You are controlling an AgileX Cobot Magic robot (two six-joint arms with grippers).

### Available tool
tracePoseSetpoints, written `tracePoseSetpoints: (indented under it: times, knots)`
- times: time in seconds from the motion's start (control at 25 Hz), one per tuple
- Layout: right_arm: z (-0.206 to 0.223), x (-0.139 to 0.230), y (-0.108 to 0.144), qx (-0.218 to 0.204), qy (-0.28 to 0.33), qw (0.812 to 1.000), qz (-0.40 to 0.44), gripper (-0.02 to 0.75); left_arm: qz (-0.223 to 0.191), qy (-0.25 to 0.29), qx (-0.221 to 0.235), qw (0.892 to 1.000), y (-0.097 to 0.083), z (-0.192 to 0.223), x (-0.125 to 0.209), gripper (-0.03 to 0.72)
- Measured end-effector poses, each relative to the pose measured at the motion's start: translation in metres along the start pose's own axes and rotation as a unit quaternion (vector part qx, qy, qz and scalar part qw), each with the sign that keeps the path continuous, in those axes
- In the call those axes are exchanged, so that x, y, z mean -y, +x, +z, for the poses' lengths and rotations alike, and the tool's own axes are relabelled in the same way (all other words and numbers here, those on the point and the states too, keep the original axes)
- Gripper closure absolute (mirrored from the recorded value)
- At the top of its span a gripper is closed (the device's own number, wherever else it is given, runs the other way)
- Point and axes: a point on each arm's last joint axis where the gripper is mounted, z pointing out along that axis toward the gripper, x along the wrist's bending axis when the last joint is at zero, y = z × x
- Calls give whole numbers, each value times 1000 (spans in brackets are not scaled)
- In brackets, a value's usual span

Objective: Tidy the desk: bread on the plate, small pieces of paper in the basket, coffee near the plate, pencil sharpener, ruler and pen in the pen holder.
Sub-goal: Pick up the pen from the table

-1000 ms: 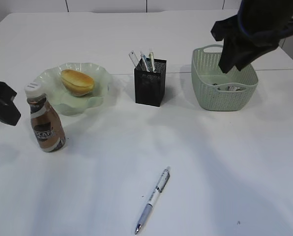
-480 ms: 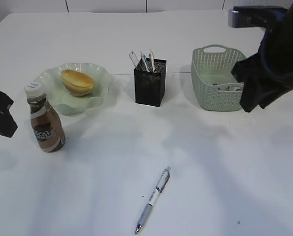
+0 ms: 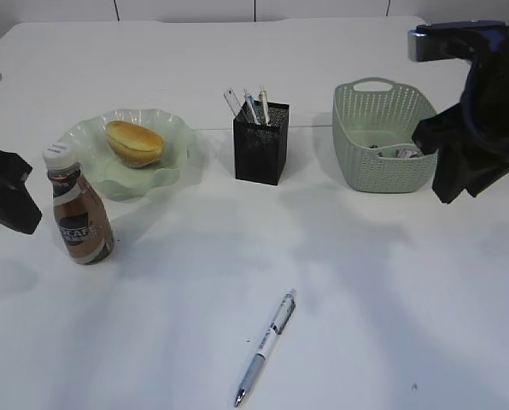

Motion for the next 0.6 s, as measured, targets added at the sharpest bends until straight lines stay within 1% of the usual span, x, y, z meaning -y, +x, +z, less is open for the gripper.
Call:
tracePoseSetpoints:
  times: [0.12,0.32,0.44,0.48,0.6]
  knots:
    - [-6,5,1,0,-8,1000,0,456,-2,6,8,1000,-1,0,1,348]
    - [-27,27,2,1,-32,999,-1,456,1,8,31,999,-6,-3,3,348]
    - [-39,47,4,2,-49,999,-2,456,16,1,36,999,-13,-8,5,348]
    - [-48,62,5,2,-62,998,-3,456,19,1,38,999,-15,-9,6,348]
    - [-52,70,5,4,-70,998,-4,456,32,1,42,999,-21,-10,8,348]
